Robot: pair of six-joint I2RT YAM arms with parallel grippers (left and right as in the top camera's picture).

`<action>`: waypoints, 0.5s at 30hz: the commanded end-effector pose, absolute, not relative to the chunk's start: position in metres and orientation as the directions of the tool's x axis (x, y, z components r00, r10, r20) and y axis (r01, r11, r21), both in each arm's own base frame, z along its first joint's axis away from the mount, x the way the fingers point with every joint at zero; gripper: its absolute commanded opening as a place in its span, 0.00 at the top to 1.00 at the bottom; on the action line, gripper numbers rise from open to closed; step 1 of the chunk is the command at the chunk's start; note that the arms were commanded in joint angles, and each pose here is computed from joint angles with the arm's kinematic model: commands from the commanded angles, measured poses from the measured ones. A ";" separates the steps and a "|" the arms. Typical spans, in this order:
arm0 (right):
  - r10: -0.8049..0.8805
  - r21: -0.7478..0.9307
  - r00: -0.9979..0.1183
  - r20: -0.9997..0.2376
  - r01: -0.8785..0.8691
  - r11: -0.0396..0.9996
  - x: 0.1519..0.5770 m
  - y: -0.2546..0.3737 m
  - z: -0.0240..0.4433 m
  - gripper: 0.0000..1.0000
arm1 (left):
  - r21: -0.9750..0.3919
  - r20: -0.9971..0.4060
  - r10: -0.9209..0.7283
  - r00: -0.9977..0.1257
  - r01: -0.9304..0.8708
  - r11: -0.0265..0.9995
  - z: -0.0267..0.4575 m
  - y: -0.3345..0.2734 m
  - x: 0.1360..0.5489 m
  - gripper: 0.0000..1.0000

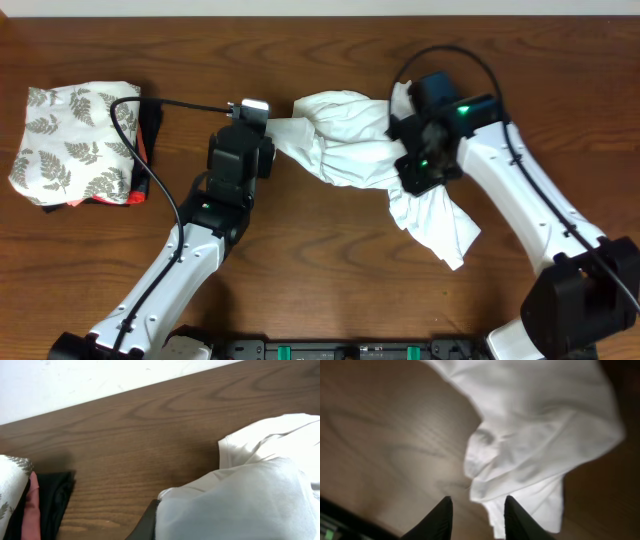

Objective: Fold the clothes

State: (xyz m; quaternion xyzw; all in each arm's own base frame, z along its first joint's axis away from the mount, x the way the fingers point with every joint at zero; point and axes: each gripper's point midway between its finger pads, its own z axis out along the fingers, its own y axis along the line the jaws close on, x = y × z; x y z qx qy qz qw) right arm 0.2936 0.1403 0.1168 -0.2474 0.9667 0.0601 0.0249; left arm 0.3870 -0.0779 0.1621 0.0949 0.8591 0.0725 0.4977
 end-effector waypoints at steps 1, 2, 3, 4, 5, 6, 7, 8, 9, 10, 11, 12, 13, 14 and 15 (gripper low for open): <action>-0.457 0.092 -0.889 -0.026 -0.458 0.884 0.276 0.141 0.109 0.66 | 0.226 -0.850 0.232 -0.472 0.070 0.972 0.170 -0.073 0.389 0.94; -0.454 0.086 -0.891 -0.011 -0.453 0.887 0.272 0.140 0.105 0.66 | 0.226 -0.850 0.232 -0.472 0.070 0.972 0.170 -0.073 0.389 0.94; -0.433 0.062 -0.901 0.006 -0.432 0.900 0.269 0.137 0.098 0.66 | 0.226 -0.850 0.232 -0.472 0.070 0.972 0.170 -0.073 0.389 0.94; -0.410 0.036 -0.912 0.019 -0.409 0.912 0.267 0.132 0.092 0.66 | 0.227 -0.850 0.232 -0.472 0.070 0.971 0.170 -0.073 0.389 0.94; -0.384 0.014 -0.923 0.031 -0.384 0.923 0.264 0.127 0.084 0.65 | 0.226 -0.850 0.232 -0.472 0.070 0.972 0.170 -0.073 0.389 0.94; -0.365 0.008 -0.930 0.041 -0.365 0.931 0.261 0.125 0.076 0.65 | 0.226 -0.851 0.232 -0.472 0.069 0.972 0.170 -0.073 0.389 0.94; -0.357 0.009 -0.933 0.045 -0.357 0.934 0.259 0.124 0.072 0.65 | 0.226 -0.850 0.232 -0.472 0.070 0.972 0.170 -0.073 0.389 0.94; -0.351 0.016 -0.935 0.049 -0.350 0.936 0.256 0.125 0.066 0.63 | 0.226 -0.850 0.232 -0.472 0.070 0.972 0.170 -0.073 0.389 0.94; -0.351 0.024 -0.935 0.049 -0.350 0.936 0.255 0.125 0.060 0.62 | 0.227 -0.850 0.232 -0.472 0.070 0.971 0.170 -0.073 0.389 0.94; -0.350 0.027 -0.935 0.048 -0.350 0.937 0.254 0.125 0.056 0.61 | 0.226 -0.850 0.232 -0.472 0.070 0.972 0.170 -0.073 0.389 0.94; -0.351 0.028 -0.936 0.043 -0.350 0.936 0.254 0.125 0.052 0.61 | 0.227 -0.850 0.232 -0.472 0.070 0.971 0.170 -0.073 0.389 0.94; -0.351 0.032 -0.936 0.035 -0.350 0.936 0.254 0.126 0.049 0.61 | 0.226 -0.850 0.232 -0.472 0.070 0.972 0.170 -0.073 0.389 0.94; -0.351 0.037 -0.936 0.027 -0.350 0.936 0.255 0.128 0.047 0.62 | 0.226 -0.850 0.232 -0.472 0.070 0.972 0.170 -0.073 0.389 0.94; -0.351 0.042 -0.936 0.017 -0.350 0.936 0.257 0.129 0.046 0.61 | 0.226 -0.850 0.232 -0.472 0.070 0.972 0.170 -0.073 0.389 0.94; -0.351 0.046 -0.936 0.010 -0.350 0.936 0.258 0.130 0.045 0.62 | 0.226 -0.850 0.232 -0.472 0.070 0.972 0.170 -0.073 0.389 0.94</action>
